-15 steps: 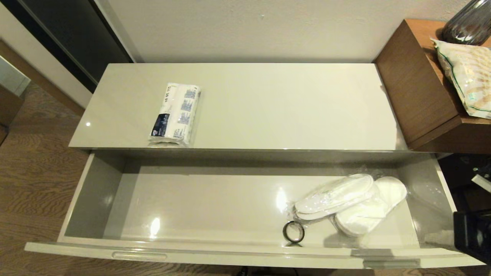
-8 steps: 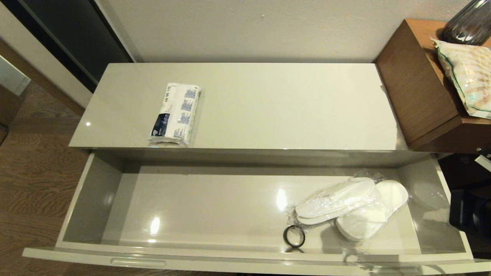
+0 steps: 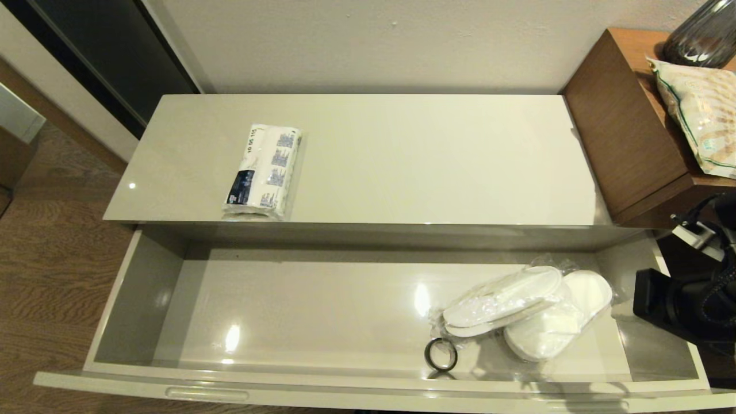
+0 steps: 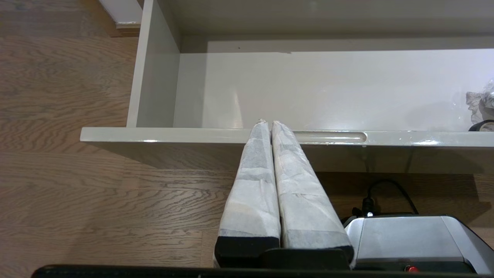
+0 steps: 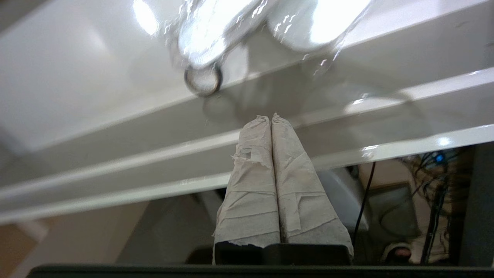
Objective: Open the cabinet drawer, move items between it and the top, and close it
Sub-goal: Take out the disposable slippers from the drawer
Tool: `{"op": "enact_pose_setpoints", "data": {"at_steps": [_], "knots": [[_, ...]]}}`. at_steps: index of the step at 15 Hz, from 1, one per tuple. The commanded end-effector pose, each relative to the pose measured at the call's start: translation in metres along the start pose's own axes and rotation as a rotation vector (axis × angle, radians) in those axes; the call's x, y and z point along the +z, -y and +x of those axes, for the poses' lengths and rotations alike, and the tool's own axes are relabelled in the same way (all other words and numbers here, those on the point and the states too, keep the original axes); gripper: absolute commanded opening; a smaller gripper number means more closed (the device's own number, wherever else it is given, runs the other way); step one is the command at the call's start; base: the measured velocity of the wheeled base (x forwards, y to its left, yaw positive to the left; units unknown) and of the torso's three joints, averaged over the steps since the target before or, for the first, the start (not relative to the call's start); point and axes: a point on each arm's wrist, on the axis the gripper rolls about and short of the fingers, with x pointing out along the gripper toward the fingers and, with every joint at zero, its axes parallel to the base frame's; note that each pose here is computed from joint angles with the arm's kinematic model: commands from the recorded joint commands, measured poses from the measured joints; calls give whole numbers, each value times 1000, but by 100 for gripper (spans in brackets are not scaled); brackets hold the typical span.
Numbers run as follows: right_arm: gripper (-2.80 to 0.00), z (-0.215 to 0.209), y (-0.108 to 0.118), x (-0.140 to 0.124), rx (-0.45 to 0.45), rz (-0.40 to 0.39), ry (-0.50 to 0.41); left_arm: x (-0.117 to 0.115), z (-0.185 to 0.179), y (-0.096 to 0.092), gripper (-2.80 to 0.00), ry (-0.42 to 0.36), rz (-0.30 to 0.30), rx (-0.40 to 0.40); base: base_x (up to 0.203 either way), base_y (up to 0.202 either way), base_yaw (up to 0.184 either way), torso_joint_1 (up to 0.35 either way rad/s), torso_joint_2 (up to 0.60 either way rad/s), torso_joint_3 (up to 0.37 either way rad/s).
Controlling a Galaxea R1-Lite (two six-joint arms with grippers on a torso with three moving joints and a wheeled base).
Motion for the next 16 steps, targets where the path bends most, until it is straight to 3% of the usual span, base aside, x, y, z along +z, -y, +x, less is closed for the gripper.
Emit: {"op": "enact_pose_setpoints", "data": {"at_steps": [1, 2, 3, 4, 6, 8, 12, 16], "knots": [[-280, 6, -3, -1, 68, -17, -65, 0, 0, 0, -280, -1, 0, 0, 0, 0, 0, 0, 0, 0], [-280, 15, -5, 1, 87, -53, -96, 0, 0, 0, -280, -1, 0, 0, 0, 0, 0, 0, 0, 0], [-280, 24, -9, 5, 110, -149, -94, 0, 0, 0, -280, -1, 0, 0, 0, 0, 0, 0, 0, 0], [-280, 31, -14, 13, 153, -235, -37, 0, 0, 0, -280, -1, 0, 0, 0, 0, 0, 0, 0, 0], [-280, 35, -15, 25, 175, -260, 29, 0, 0, 0, -280, -1, 0, 0, 0, 0, 0, 0, 0, 0], [-280, 35, -7, 18, 108, -279, -33, 0, 0, 0, -280, -1, 0, 0, 0, 0, 0, 0, 0, 0], [-280, 26, -2, 10, -153, -376, -63, 0, 0, 0, -280, -1, 0, 0, 0, 0, 0, 0, 0, 0], [-280, -14, -19, 28, -211, -467, -126, 0, 0, 0, -280, -1, 0, 0, 0, 0, 0, 0, 0, 0]]}}
